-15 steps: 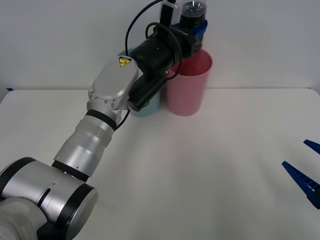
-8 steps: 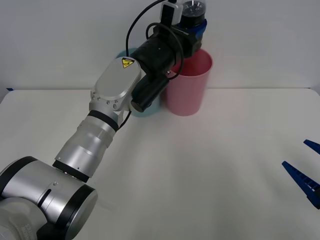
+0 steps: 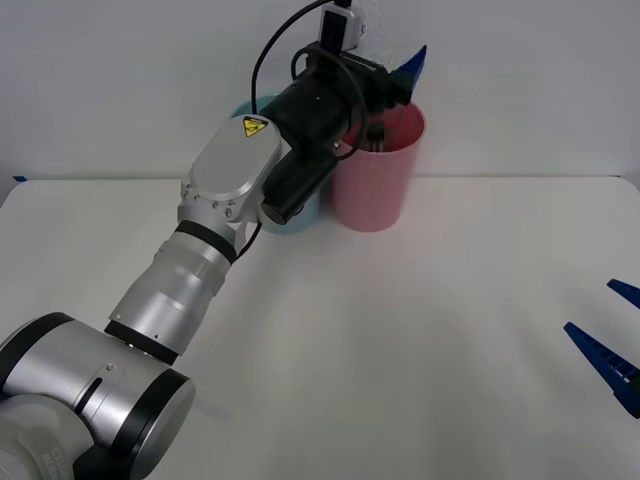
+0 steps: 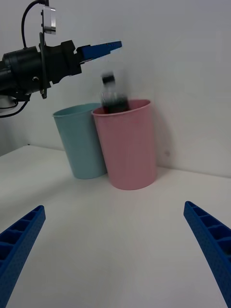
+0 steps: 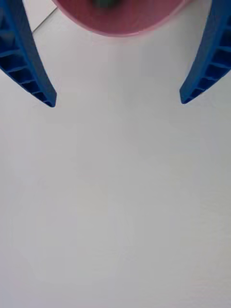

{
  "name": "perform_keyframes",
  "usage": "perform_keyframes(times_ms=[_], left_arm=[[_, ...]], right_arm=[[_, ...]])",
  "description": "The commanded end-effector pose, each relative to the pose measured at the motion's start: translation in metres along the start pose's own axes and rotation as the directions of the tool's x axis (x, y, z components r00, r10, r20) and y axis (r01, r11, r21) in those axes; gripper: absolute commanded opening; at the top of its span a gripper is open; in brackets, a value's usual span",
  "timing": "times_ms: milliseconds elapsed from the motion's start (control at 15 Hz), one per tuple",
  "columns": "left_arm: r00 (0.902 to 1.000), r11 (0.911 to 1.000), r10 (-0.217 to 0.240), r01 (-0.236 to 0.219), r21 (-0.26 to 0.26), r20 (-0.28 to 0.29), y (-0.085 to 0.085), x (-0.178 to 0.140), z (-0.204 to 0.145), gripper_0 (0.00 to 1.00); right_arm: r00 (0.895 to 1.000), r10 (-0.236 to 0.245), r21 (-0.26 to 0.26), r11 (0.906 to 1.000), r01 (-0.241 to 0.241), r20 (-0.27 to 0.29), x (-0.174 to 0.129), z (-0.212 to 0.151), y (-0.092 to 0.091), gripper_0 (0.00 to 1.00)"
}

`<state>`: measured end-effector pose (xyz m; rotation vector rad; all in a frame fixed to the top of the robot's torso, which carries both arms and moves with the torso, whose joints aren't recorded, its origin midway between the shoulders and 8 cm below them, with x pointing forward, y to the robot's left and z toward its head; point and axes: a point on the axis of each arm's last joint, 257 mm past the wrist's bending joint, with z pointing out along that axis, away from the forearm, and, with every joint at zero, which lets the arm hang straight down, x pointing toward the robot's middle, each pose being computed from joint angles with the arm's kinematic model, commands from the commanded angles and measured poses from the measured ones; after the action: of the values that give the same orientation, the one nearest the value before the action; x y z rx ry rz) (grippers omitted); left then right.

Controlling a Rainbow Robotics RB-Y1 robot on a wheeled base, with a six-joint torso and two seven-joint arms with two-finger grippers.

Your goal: Grasp the object on the table and drop it into the matching bin: aluminum can to the light blue bin, PET bottle to the pink bin.

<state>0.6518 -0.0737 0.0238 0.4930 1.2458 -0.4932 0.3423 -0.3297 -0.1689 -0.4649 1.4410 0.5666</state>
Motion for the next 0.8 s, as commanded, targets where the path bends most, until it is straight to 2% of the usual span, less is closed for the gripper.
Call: perform_keyframes(times_ms=[67, 400, 800], left_arm=[[0.9995, 0.9993, -0.031, 0.031, 0.019, 0.007, -0.001, -0.003, -0.001, 1.0], [0.9974, 0.9946, -0.071, 0.071, 0.076, 0.006, 0.014, -0.008, -0.022, 1.0], [0.9937, 0.9905, -0.104, 0.1, 0.095, 0.042, 0.039, -0.011, -0.083, 1.0]], right_arm=[[1.0, 0.0, 0.0, 1.0, 0.0, 0.0, 0.0, 0.0, 0.0, 1.0], [1.0, 0.0, 0.0, 1.0, 0.0, 0.0, 0.0, 0.0, 0.0, 1.0], [1.0, 0.0, 0.0, 1.0, 0.0, 0.0, 0.0, 0.0, 0.0, 1.0]])
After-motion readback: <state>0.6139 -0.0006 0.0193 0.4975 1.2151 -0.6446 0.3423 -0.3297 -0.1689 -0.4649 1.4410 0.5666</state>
